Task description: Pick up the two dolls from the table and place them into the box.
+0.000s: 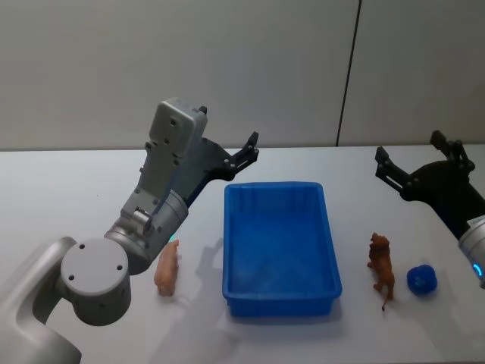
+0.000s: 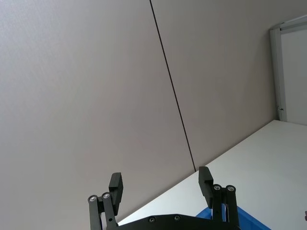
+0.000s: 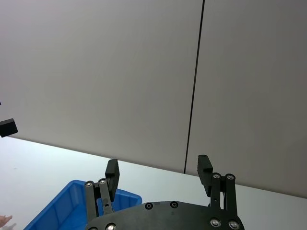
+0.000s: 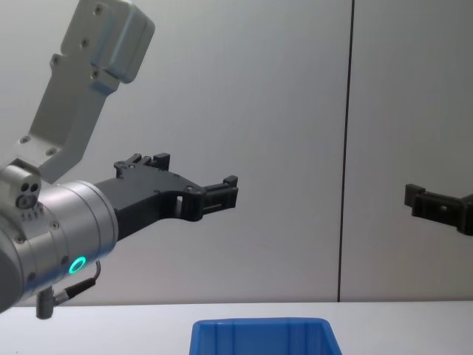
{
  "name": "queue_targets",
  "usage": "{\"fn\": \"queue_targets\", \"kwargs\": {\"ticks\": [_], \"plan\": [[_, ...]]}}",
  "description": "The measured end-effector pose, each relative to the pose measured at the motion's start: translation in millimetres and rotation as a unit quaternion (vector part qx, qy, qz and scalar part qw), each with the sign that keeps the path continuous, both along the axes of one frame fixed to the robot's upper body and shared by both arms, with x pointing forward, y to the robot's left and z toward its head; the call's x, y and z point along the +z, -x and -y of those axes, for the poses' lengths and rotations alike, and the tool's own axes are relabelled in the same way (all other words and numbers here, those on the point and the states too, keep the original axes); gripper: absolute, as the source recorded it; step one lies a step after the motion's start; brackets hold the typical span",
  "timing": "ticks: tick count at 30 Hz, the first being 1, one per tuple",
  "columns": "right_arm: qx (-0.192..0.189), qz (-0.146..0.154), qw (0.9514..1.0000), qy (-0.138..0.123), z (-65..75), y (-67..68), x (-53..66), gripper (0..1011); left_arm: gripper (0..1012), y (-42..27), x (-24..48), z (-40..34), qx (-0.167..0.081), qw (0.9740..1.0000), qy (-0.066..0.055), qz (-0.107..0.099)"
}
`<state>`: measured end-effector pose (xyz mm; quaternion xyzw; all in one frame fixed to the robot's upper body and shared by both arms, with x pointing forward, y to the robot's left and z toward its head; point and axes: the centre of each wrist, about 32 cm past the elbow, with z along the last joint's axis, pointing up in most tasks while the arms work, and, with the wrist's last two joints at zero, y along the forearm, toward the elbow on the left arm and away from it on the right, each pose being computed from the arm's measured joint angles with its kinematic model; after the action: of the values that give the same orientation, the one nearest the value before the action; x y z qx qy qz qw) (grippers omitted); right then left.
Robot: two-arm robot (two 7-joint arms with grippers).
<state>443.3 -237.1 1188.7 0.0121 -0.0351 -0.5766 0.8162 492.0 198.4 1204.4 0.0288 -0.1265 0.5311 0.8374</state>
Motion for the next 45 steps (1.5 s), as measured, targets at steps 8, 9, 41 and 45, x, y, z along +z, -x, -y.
{"fn": "queue_targets", "kwargs": {"ticks": [8, 9, 41, 45], "plan": [[0.0, 0.0, 1.0, 0.0, 0.0, 0.0, 0.0, 1001, 1001, 0.0, 0.0, 0.0, 0.0, 1.0, 0.0, 0.0], [0.0, 0.0, 1.0, 0.0, 0.0, 0.0, 0.0, 1001, 1001, 0.0, 0.0, 0.0, 0.0, 1.0, 0.0, 0.0], [0.0, 0.0, 1.0, 0.0, 0.0, 0.0, 0.0, 1001, 1001, 10.0, 5.5, -1.7, 0.022, 0.9995, 0.017, -0.016], [0.0, 0.0, 1.0, 0.0, 0.0, 0.0, 0.0, 1001, 1001, 15.1, 7.2, -1.9, 0.036, 0.9986, 0.026, -0.027]]}}
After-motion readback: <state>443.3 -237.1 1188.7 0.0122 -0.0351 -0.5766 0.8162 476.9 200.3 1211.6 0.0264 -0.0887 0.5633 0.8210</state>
